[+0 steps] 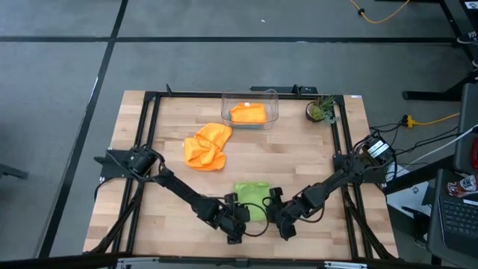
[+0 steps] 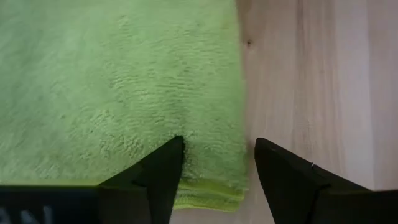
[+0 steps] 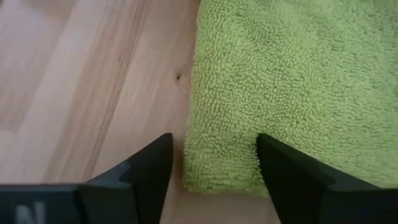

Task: Fold microfiber towels
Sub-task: Fold the green microfiber cloth

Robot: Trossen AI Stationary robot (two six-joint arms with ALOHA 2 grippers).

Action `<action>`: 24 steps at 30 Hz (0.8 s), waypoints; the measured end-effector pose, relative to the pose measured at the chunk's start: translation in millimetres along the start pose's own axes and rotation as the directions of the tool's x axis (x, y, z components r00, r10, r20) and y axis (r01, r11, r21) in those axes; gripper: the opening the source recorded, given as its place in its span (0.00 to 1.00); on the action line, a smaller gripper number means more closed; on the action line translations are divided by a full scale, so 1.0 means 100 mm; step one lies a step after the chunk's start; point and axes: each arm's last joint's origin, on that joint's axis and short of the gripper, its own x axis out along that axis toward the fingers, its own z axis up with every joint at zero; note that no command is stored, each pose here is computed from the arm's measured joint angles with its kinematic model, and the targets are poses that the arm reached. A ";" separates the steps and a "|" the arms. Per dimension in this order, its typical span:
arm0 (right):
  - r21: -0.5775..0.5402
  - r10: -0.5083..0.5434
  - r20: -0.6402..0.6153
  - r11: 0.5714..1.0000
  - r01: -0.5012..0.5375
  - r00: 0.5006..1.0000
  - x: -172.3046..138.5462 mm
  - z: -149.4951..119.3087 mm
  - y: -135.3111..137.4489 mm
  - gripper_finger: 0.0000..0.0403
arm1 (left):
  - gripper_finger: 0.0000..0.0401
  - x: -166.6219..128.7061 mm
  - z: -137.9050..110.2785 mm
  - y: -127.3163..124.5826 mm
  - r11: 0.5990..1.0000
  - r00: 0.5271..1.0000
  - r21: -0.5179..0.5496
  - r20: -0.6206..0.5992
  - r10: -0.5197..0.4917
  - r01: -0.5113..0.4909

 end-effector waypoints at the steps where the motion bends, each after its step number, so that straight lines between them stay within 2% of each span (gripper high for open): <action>1: 0.002 -0.001 -0.001 1.000 0.001 1.000 0.00 0.00 0.00 0.55 | 0.47 0.00 -0.01 0.00 1.000 1.000 -0.011 -0.003 0.005 -0.005; 9: 0.072 -0.033 -0.004 0.997 0.033 0.999 0.00 -0.01 -0.02 0.21 | 0.20 0.00 -0.05 0.01 0.991 0.999 -0.124 -0.022 0.038 -0.041; 12: 0.078 0.002 -0.011 0.997 -0.001 1.000 0.00 0.00 -0.01 0.06 | 0.08 -0.02 -0.05 0.00 0.980 0.999 -0.197 -0.024 0.024 -0.029; 15: 0.108 0.061 -0.030 0.992 -0.058 0.998 -0.04 0.03 0.02 0.04 | 0.02 -0.09 0.01 -0.04 0.966 1.000 -0.257 -0.014 -0.018 0.013; 20: 0.137 0.167 -0.073 0.978 -0.156 0.983 -0.18 0.17 0.06 0.03 | 0.01 -0.24 0.21 -0.14 0.956 0.991 -0.265 -0.012 -0.131 0.124; 24: 0.146 0.264 -0.116 0.958 -0.247 0.958 -0.29 0.31 0.12 0.03 | 0.00 -0.39 0.41 -0.24 0.930 0.968 -0.278 0.004 -0.251 0.242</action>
